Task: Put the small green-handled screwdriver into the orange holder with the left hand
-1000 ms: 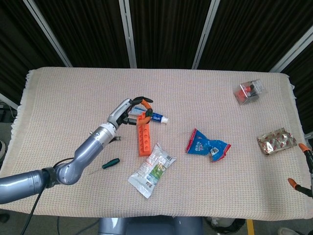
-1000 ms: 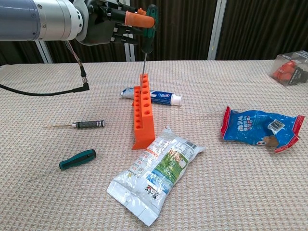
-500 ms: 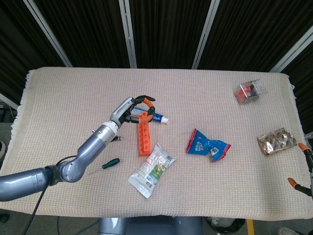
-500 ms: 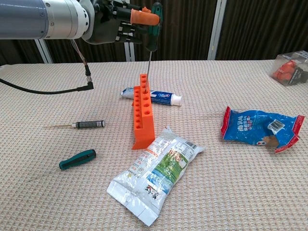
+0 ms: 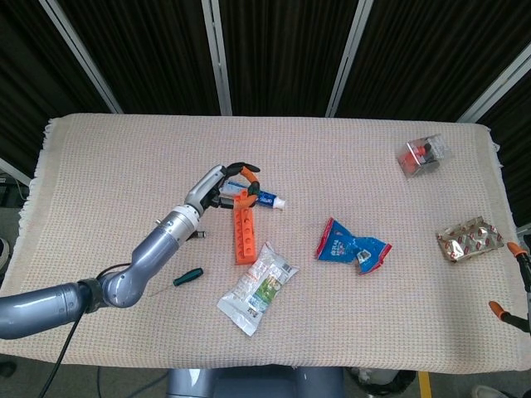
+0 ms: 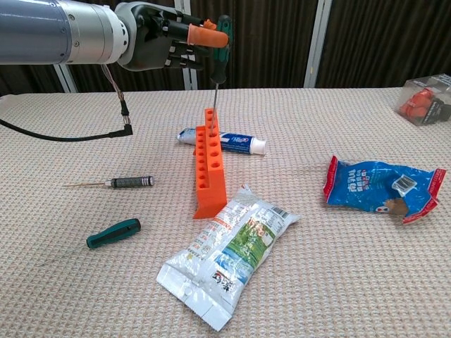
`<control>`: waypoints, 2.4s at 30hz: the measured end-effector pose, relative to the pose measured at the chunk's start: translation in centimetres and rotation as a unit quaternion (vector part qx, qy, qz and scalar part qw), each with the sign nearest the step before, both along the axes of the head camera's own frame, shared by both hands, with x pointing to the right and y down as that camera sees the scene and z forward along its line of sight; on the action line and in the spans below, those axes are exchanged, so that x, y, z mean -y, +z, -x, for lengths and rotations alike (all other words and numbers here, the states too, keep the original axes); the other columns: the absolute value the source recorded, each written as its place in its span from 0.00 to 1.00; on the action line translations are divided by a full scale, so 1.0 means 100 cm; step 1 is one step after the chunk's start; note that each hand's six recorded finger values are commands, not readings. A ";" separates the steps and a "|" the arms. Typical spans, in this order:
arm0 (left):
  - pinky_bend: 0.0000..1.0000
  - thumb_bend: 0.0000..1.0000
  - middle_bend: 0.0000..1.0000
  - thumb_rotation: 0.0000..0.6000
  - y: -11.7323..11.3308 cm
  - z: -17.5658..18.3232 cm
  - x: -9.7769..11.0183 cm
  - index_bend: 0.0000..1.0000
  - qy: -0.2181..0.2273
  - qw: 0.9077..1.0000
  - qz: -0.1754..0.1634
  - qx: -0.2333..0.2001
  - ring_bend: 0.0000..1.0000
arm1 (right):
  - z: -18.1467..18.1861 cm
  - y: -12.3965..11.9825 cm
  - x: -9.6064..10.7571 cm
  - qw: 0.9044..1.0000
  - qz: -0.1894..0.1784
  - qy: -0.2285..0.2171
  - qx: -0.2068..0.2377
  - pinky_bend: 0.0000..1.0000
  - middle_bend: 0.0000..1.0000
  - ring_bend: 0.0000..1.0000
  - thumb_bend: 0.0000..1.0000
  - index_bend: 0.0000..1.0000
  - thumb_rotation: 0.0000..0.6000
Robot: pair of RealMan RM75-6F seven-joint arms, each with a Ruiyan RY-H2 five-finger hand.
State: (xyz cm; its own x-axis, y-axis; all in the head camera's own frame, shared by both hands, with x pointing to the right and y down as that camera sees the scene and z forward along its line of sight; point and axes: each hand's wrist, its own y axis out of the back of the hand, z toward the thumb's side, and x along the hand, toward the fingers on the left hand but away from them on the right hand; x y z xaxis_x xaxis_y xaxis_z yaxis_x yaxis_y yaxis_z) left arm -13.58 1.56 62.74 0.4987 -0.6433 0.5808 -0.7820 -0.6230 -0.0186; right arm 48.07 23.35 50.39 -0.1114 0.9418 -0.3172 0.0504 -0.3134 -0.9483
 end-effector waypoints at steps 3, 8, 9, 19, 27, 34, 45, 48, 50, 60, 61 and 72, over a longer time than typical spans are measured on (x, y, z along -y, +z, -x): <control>0.01 0.41 0.18 1.00 0.002 0.001 -0.002 0.61 0.003 1.000 0.001 0.003 0.00 | 0.000 0.000 0.000 1.000 0.000 0.000 0.000 0.00 0.00 0.00 0.00 0.11 1.00; 0.00 0.41 0.17 1.00 0.008 0.003 -0.008 0.61 0.015 1.000 -0.002 0.014 0.00 | 0.000 0.000 0.000 1.000 0.000 0.000 -0.001 0.00 0.00 0.00 0.00 0.11 1.00; 0.00 0.41 0.17 1.00 0.009 0.003 -0.009 0.61 0.017 1.000 -0.003 0.016 0.00 | 0.000 0.000 0.000 1.000 0.000 0.000 -0.001 0.00 0.00 0.00 0.00 0.11 1.00; 0.00 0.41 0.17 1.00 0.020 0.008 -0.020 0.61 0.035 0.998 -0.026 0.038 0.00 | 0.000 0.000 -0.001 1.000 0.000 0.001 -0.001 0.00 0.00 0.00 0.00 0.11 1.00; 0.00 0.41 0.17 1.00 0.029 0.014 -0.026 0.59 0.033 0.998 -0.037 0.044 0.00 | -0.001 0.000 0.000 1.000 0.001 0.003 -0.001 0.00 0.00 0.00 0.00 0.11 1.00; 0.00 0.39 0.15 1.00 0.042 0.018 -0.033 0.58 0.031 0.997 -0.043 0.053 0.00 | -0.001 0.001 0.000 1.000 0.001 0.003 -0.002 0.00 0.00 0.00 0.00 0.11 1.00; 0.00 0.36 0.10 1.00 0.053 0.023 -0.041 0.52 0.039 0.995 -0.053 0.071 0.00 | -0.002 0.000 -0.001 1.000 0.001 0.006 -0.003 0.00 0.01 0.00 0.00 0.11 1.00; 0.00 0.32 0.04 1.00 0.055 0.024 -0.043 0.42 0.042 0.995 -0.055 0.075 0.00 | -0.002 0.000 -0.001 1.000 0.002 0.005 -0.002 0.00 0.01 0.00 0.00 0.11 1.00; 0.00 0.28 0.00 1.00 0.055 0.026 -0.044 0.29 0.046 0.994 -0.060 0.081 0.00 | -0.002 0.000 -0.002 1.000 0.002 0.006 -0.002 0.00 0.01 0.00 0.00 0.11 1.00; 0.00 0.16 0.00 0.93 0.048 0.031 -0.037 0.00 0.030 0.992 -0.093 0.083 0.00 | -0.001 0.000 -0.002 1.000 0.001 0.005 -0.002 0.00 0.01 0.00 0.00 0.11 1.00; 0.00 0.16 0.00 0.93 0.046 0.032 -0.035 0.00 0.027 0.991 -0.099 0.082 0.00 | -0.001 0.000 -0.002 1.000 0.002 0.005 -0.002 0.00 0.01 0.00 0.00 0.11 1.00; 0.00 0.17 0.00 0.92 0.017 0.060 -0.022 0.04 0.029 0.976 -0.180 0.118 0.00 | -0.001 -0.002 0.003 1.000 -0.001 0.000 -0.005 0.00 0.01 0.00 0.00 0.11 1.00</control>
